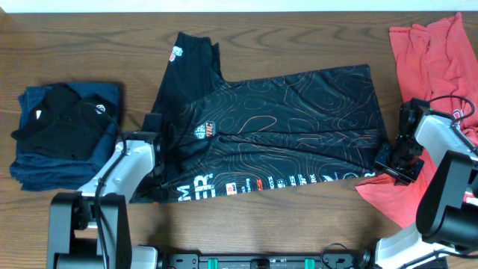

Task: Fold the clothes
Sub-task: 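Grasp the shirt's top-left and top-right corners with both grippers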

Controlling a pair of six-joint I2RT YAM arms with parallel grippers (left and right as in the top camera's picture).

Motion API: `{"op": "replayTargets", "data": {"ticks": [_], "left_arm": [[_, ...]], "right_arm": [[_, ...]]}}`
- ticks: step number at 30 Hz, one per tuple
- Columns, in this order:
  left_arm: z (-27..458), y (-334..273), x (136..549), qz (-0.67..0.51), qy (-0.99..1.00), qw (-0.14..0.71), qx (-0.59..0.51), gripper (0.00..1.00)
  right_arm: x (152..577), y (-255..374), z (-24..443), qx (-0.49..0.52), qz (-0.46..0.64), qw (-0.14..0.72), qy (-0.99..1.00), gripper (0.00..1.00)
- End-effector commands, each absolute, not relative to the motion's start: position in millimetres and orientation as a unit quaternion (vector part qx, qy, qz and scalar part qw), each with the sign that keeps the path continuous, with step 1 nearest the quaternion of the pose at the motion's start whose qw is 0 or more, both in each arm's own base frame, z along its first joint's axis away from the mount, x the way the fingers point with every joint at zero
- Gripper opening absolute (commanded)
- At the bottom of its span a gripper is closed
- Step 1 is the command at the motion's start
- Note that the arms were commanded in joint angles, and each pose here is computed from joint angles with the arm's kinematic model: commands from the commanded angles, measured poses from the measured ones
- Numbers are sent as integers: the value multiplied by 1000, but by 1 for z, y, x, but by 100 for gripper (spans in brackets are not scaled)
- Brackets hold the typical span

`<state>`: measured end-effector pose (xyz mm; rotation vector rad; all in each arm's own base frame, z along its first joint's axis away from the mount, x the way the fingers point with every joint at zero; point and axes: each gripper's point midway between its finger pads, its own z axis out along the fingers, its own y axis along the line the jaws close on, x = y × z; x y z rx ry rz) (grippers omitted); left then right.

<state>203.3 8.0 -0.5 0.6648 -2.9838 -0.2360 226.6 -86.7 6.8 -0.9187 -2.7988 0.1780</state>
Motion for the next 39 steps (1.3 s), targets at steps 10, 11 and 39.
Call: {"op": "replayTargets", "data": {"ticks": [10, 11, 39], "left_arm": [[61, 8, 231, -29, -965, -125, 230, 85], [66, 4, 236, -12, -964, -139, 227, 85], [88, 7, 500, 53, -964, -240, 106, 100]], "right_arm": [[285, -94, 104, -313, 16, -165, -935, 64], [293, -86, 110, -288, -10, -184, -940, 64], [362, -35, 151, -113, -89, -238, -961, 93]]}}
